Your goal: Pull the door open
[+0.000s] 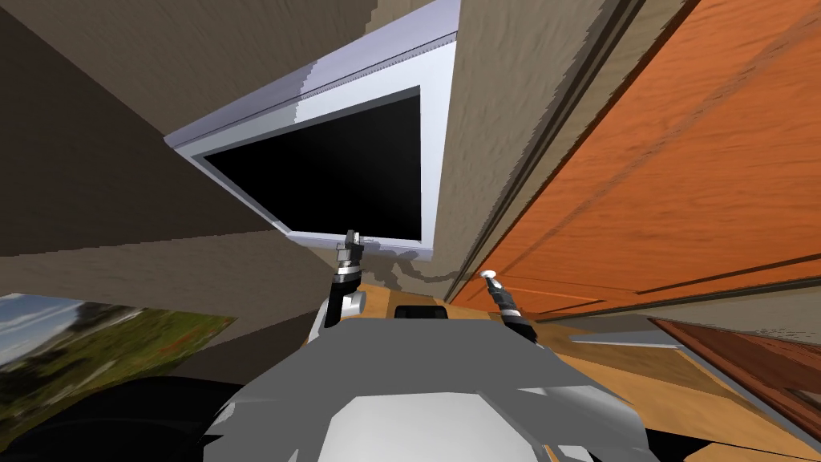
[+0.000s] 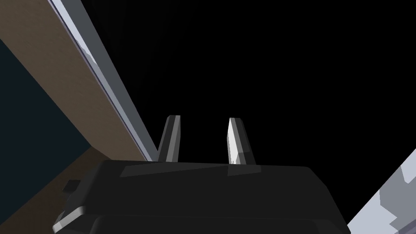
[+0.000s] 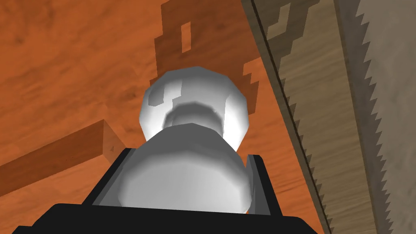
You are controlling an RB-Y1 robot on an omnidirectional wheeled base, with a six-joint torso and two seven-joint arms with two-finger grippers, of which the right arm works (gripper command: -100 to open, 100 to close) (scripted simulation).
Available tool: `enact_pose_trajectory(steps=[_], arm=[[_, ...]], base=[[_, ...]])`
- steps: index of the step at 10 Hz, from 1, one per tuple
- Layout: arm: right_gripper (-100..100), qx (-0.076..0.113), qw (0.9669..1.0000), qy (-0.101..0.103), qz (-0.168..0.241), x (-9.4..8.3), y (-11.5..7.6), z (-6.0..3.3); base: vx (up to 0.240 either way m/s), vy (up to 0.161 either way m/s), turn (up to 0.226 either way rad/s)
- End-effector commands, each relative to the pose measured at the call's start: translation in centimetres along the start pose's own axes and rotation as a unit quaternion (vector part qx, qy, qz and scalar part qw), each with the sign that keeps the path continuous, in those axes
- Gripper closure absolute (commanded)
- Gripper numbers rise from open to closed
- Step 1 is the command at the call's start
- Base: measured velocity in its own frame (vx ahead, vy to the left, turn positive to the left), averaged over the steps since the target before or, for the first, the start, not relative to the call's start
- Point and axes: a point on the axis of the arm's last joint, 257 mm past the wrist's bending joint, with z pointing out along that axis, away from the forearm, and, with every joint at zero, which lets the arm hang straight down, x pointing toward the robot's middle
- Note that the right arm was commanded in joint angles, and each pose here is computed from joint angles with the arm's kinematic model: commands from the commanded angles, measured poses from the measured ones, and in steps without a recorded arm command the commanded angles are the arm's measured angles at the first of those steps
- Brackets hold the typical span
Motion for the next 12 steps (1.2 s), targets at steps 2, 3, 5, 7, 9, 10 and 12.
enact_pose_trajectory(steps=[2, 3, 5, 7, 9, 10, 12], arm=[[100, 0.002, 0.9991, -0.005, 0.042, -0.2, -0.1, 0.29], [100, 0.003, 0.9982, -0.008, 0.060, -0.3, 0.0, 0.52], [100, 0.004, 0.9959, -0.011, 0.090, -0.3, 0.1, 0.78], [100, 0.004, 0.9930, -0.013, 0.117, -0.3, 0.2, 1.03], [100, 0.004, 0.9896, -0.016, 0.143, -0.4, 0.3, 1.28], [100, 0.005, 0.9861, -0.019, 0.165, -0.4, 0.4, 1.53], [100, 0.005, 0.9810, -0.022, 0.193, -0.4, 0.4, 1.80]], base=[[-0.041, -0.018, 0.034], [-0.054, -0.026, 0.064], [-0.047, -0.021, 0.038], [-0.042, -0.017, 0.034], [-0.054, -0.023, 0.055], [-0.058, -0.021, 0.041], [-0.047, -0.023, 0.039]])
